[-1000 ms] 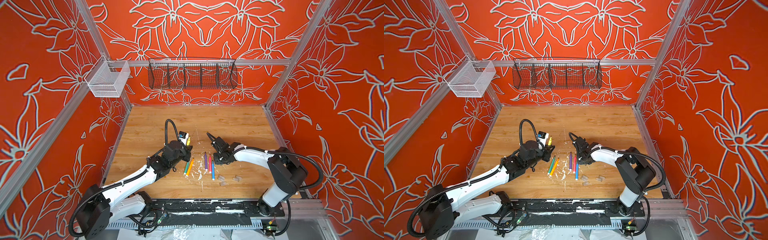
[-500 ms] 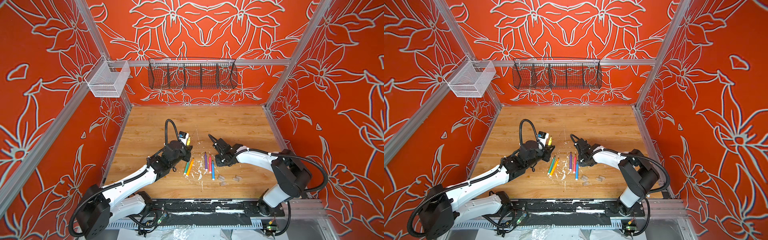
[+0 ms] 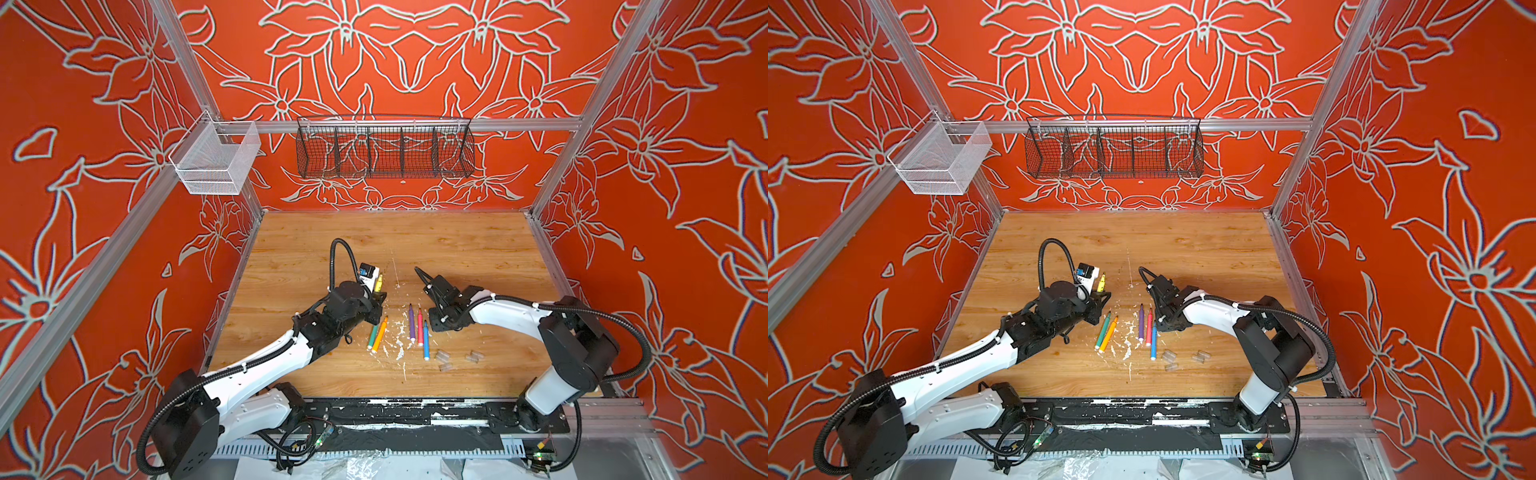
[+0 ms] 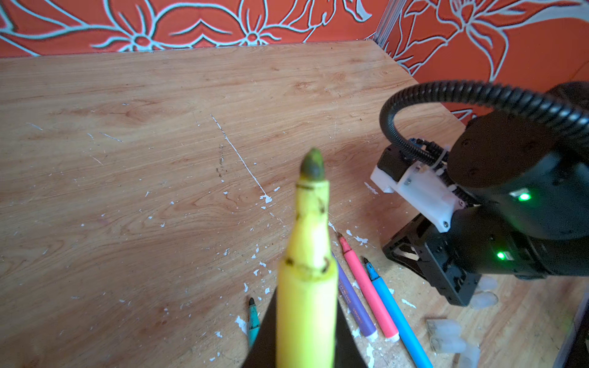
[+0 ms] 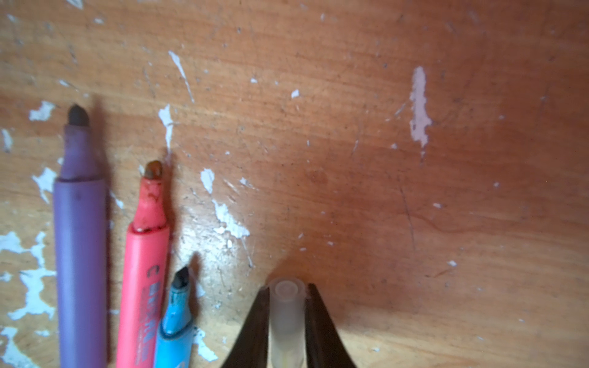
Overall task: Insert the pens into the pen caps
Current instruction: 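Grasp the clear plastic cap with the right gripper, then lift the clear cap with the right gripper toward the yellow marker tip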
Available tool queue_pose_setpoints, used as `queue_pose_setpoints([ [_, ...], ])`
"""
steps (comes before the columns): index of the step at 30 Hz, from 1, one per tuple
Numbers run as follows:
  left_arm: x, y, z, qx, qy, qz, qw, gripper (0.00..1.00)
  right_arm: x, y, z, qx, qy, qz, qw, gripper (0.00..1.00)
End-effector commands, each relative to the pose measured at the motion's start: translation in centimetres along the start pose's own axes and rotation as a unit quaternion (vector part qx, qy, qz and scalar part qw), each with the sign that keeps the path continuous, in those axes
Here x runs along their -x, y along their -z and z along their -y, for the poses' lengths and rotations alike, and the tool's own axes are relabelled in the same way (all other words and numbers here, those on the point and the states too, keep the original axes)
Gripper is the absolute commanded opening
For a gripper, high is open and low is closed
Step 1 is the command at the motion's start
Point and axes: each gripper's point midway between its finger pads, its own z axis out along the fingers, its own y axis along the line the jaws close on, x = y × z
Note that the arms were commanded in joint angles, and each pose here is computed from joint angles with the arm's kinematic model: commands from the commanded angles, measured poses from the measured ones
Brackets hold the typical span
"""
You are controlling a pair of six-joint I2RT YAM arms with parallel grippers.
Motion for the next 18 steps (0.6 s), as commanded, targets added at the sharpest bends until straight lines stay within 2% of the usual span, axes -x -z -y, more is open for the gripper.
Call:
queue_pose_setpoints([
  [1,0.8,0.4,0.4,-0.013,-0.003,0.02,1.0,0.0,-1.6,-0.9,0.8,-0.024,0.004,-0.029,0.999,0.16],
  [6,0.2,0.3,0.8,-0.031,0.008,0.02,0.999,0.0,-1.2,-0.1,1.7,-0.041,0.0,-0.009,0.999,0.11],
  [10,0.2,0.8,1.2,-0.043,0.011,0.019,0.999,0.0,0.2,2.1,2.6,-0.056,-0.017,0.033,0.998,0.08],
  [14,0.1,1.5,1.9,-0.07,0.008,0.033,0.997,0.0,2.9,6.8,1.7,-0.013,-0.053,0.097,0.994,0.08],
  [18,0.8,2.5,2.3,-0.085,0.011,0.054,0.995,0.0,6.7,12.4,0.2,0.057,-0.1,0.187,0.976,0.06],
])
